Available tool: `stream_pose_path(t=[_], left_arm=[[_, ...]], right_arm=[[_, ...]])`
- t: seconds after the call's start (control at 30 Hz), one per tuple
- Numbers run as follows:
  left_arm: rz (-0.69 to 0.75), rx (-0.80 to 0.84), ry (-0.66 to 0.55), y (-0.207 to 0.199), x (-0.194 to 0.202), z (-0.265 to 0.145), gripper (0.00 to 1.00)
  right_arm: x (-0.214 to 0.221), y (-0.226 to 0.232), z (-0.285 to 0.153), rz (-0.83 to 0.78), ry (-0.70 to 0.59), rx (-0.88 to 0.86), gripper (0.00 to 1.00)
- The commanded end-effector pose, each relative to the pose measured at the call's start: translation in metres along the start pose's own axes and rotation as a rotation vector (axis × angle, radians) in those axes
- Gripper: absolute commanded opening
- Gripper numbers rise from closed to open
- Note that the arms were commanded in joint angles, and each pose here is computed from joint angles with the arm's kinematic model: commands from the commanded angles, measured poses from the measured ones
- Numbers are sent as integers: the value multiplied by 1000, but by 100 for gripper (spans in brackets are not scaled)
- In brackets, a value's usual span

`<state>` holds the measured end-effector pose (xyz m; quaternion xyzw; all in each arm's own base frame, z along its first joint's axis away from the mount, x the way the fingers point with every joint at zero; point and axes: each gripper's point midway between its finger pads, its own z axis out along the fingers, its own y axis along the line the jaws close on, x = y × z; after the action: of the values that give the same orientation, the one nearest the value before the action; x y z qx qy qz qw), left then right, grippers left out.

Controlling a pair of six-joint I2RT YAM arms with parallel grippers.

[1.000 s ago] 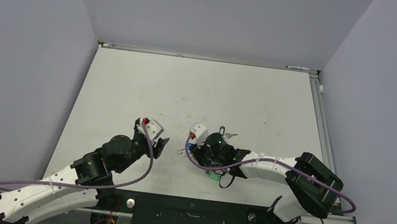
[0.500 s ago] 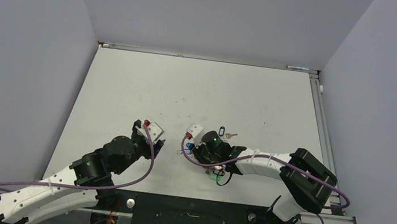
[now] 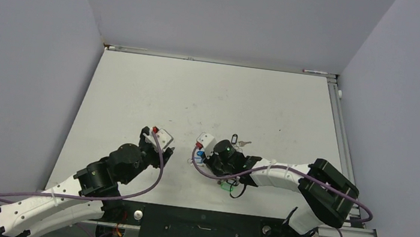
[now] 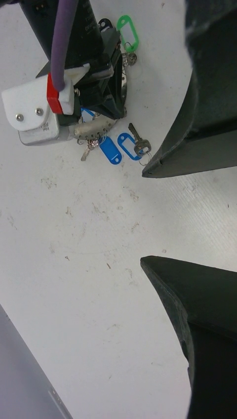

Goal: Put the keys on the keyring

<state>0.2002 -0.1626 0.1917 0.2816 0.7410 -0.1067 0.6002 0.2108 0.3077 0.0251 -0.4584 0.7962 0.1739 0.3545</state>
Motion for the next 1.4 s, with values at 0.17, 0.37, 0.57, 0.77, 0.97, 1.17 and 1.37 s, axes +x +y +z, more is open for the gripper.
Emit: stream_pose_path(t=[0.17,0.37,0.57,0.77,0.97,1.17,1.37], left_arm=[[-18,171,-70,-29,-13,-1,55],[-130,282,-64,-57,-11,5,53],[-284,302,-84,-78,5,28,48],[-340,375,-257,-93,5,34,48],[-285,511,-284,-121,8,42,47],[-225,583,-354,-133,-3,43,45],[-193,628,-410,-138,-12,40,45]], right_arm=[[-27,17,-30,24,-209,-86,5],[-30,15,-40,74,-300,-92,5],[-36,2,-57,129,-398,-81,5],[-38,-6,-69,163,-456,-88,5],[-45,-4,-77,171,-518,-114,5],[-58,0,-93,169,-594,-138,5],[-74,6,-115,156,-674,-173,5]])
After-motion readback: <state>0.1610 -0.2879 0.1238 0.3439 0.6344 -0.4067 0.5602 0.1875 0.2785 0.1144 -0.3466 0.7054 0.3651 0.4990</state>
